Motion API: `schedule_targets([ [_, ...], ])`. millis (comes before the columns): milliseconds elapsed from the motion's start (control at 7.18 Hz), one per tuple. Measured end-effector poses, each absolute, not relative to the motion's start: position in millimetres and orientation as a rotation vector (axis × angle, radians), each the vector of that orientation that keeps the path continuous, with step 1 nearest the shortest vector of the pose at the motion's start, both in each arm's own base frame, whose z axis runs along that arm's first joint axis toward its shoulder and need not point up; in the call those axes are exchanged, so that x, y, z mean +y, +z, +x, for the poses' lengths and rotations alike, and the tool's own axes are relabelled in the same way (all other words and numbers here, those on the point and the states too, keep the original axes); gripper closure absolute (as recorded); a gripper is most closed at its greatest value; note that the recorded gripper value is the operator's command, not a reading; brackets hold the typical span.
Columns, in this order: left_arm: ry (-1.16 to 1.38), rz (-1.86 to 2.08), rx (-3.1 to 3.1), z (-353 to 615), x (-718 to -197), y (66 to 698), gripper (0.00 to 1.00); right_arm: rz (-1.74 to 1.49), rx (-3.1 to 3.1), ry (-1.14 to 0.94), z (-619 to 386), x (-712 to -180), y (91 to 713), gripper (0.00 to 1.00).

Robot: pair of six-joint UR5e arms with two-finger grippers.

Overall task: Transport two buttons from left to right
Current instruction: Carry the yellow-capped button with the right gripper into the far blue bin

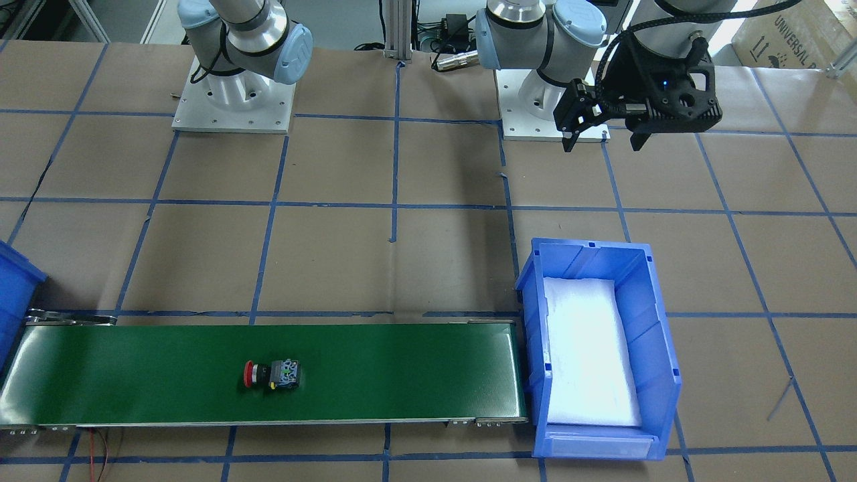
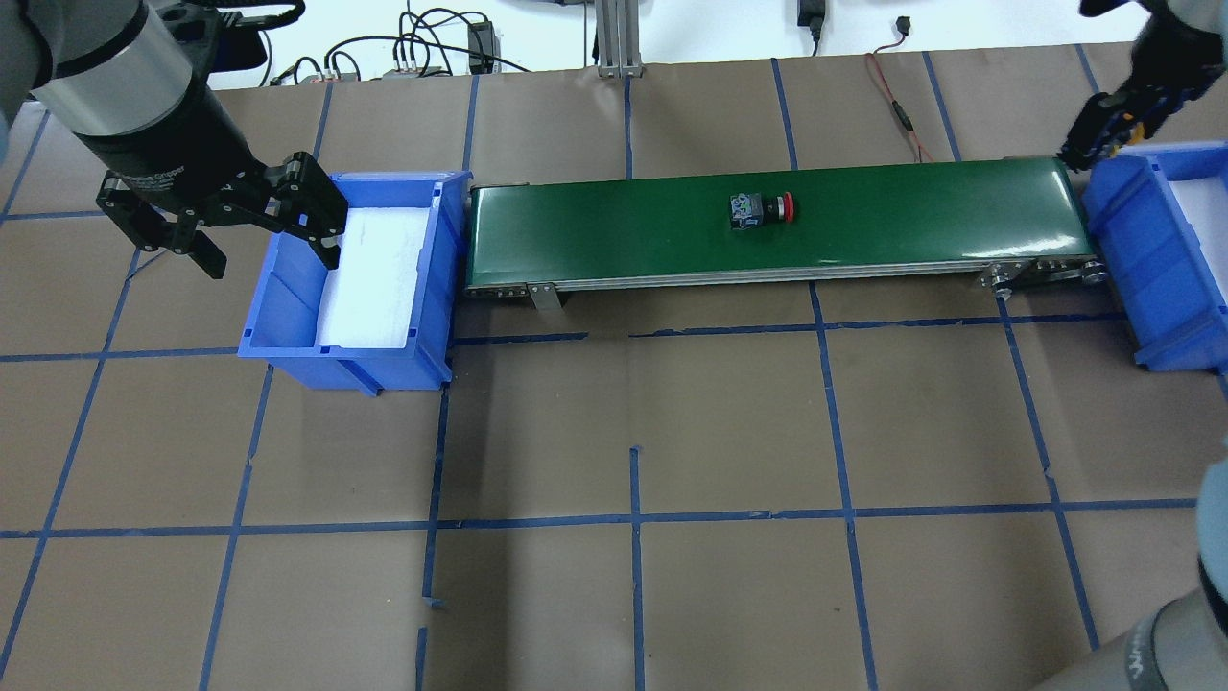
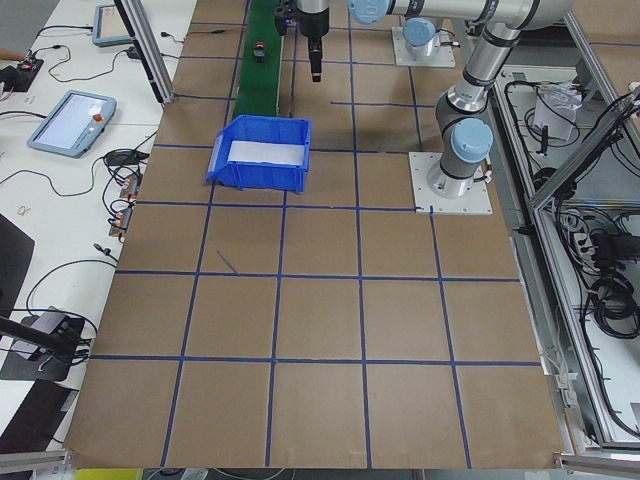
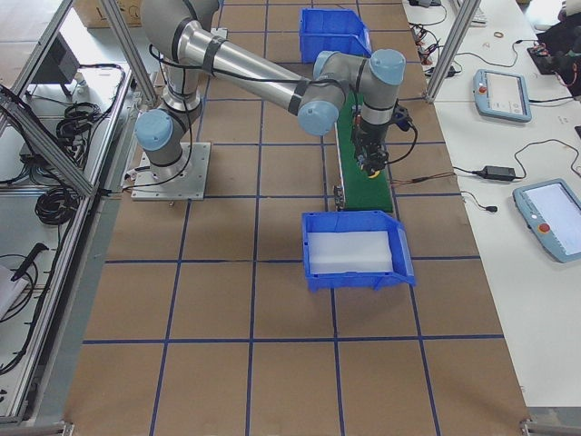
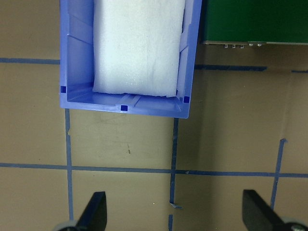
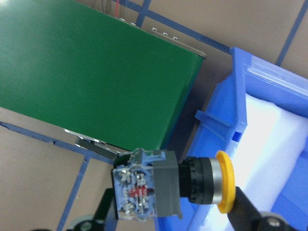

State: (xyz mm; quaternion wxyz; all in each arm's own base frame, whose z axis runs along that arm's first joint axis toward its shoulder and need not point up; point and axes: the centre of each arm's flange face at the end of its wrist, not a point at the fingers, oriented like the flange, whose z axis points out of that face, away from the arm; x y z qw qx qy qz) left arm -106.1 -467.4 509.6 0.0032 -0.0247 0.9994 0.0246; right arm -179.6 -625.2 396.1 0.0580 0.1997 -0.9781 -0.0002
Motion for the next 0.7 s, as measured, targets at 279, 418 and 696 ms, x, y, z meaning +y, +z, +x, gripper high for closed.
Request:
schedule_targets([
  [279,0.076,-0.077,3.133,-106.1,-467.5,509.8,0.00,0.666,-2.960,-0.010,-226.4,-618.9,391.7,0.85],
  [418,0.076,-0.077,3.133,-106.1,-467.5,509.8,0.00,0.735,-2.952,-0.011,-245.5,-624.4,384.2,0.85],
  [696,0.076,-0.078,3.133,-106.1,-467.5,509.8,0.00,0.844,-2.932,-0.017,-284.7,-636.5,368.2,0.85],
])
